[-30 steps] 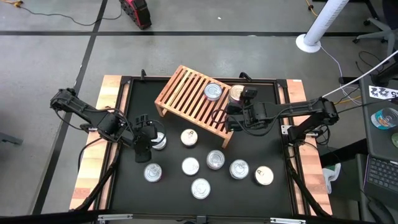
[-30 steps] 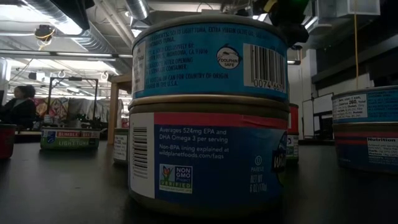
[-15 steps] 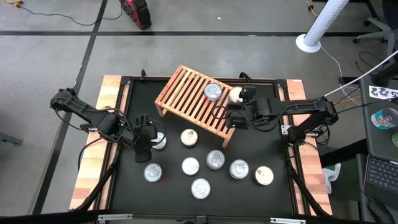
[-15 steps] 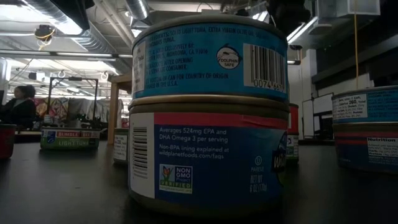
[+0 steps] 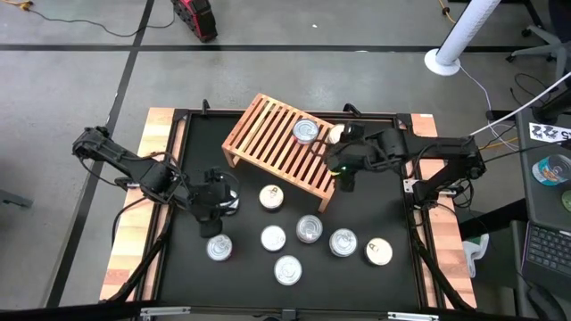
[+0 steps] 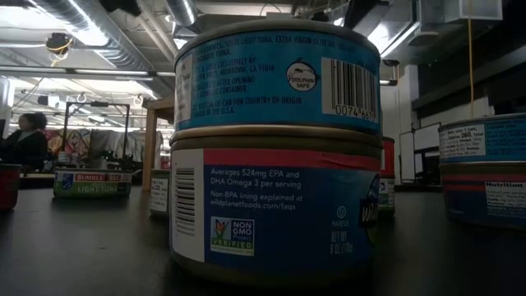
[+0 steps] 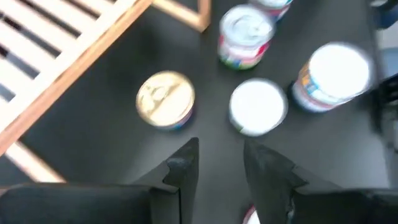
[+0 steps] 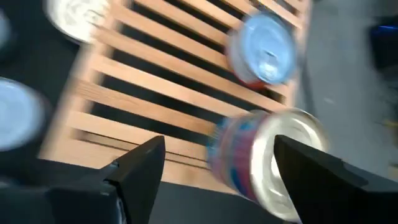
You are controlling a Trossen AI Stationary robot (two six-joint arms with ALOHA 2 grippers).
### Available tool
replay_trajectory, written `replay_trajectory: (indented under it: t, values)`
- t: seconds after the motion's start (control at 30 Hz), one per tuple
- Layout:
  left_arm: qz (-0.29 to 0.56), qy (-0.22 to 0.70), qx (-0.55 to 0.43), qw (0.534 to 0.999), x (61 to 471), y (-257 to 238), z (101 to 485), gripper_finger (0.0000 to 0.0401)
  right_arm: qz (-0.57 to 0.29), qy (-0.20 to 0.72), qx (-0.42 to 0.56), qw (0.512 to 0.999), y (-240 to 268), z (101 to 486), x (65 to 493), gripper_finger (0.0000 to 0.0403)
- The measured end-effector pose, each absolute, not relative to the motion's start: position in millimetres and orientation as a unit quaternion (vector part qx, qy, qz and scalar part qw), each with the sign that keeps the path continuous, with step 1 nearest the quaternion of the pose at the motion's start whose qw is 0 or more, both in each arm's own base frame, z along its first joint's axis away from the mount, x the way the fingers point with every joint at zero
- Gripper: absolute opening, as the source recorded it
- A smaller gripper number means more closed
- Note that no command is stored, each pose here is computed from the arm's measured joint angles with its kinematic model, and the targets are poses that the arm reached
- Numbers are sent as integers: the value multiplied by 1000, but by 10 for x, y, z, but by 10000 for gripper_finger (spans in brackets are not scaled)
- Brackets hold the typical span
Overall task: Stack canned seafood by type on shelf
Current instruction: Put the blue and pink tuna can can on the shelf
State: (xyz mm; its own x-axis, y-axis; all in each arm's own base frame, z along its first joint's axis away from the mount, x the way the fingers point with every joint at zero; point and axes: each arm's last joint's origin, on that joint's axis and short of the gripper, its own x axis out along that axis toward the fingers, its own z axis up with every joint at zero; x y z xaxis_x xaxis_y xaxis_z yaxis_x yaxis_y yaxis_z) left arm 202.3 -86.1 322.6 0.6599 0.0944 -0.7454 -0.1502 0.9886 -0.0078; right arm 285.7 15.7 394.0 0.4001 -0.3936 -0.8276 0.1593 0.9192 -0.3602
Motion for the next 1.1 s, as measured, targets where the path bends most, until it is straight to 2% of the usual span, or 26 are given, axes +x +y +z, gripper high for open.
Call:
replay_trajectory:
  t: [0.17, 0.4, 0.57, 0.83, 1.1]
  values:
    - [47, 392, -9, 919, 2157, -925, 3193, 120, -107, 493, -68, 861, 290, 3971, 2926, 299]
    - [18, 408, 71, 910, 2411, -1047, 2985, 120, -77, 460, -114, 877, 771, 3955, 2931, 299]
    - [2, 437, 139, 889, 2633, -1101, 2736, 120, -72, 446, -109, 886, 1116, 3912, 2883, 299]
    - [6, 511, 205, 835, 2958, -993, 2244, 120, 8, 495, -153, 855, 1607, 3547, 3010, 299]
    - [21, 551, 232, 801, 3154, -785, 1937, 120, 53, 542, -229, 807, 1802, 3132, 3221, 298]
